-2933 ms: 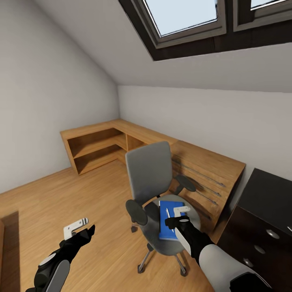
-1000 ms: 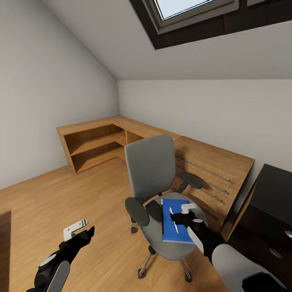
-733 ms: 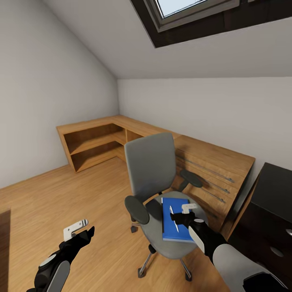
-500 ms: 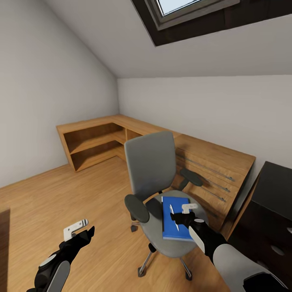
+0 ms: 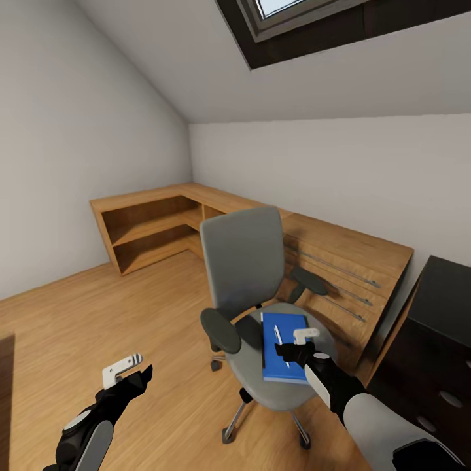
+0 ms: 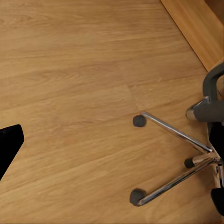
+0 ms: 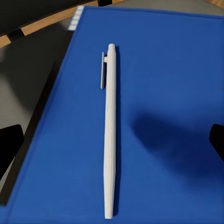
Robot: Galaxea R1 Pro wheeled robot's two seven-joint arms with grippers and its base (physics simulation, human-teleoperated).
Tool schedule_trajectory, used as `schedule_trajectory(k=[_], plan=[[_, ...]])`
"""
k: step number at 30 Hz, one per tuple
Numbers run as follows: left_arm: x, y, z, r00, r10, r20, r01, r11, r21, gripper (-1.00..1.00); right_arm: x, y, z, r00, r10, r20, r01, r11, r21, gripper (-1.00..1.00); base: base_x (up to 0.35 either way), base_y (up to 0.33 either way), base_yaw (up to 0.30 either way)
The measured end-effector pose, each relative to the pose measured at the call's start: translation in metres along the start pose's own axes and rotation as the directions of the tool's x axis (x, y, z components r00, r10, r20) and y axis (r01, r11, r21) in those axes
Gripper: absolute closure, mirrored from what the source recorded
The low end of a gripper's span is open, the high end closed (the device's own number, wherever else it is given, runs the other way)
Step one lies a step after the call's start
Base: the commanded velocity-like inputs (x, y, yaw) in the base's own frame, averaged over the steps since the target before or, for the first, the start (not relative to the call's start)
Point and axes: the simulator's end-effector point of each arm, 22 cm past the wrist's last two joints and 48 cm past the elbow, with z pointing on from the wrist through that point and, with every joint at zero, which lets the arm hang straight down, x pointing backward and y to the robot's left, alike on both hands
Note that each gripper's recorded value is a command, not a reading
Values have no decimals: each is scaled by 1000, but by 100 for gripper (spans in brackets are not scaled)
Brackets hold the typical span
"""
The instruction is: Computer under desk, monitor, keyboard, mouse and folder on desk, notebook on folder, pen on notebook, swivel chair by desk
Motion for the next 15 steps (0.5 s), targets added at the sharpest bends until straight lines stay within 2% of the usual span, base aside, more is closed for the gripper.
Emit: schedule_trajectory(k=[9, 15], plan=[[0, 0, 0, 1000, 1, 0, -1, 1000, 0, -100, 0, 0, 0, 1000, 0, 0, 0, 1000, 0, -100, 0, 0, 0], [15, 8, 5, 999, 7, -33, -8, 1000, -19, -100, 0, 0, 0, 1000, 0, 0, 0, 1000, 0, -100, 86, 0, 0]])
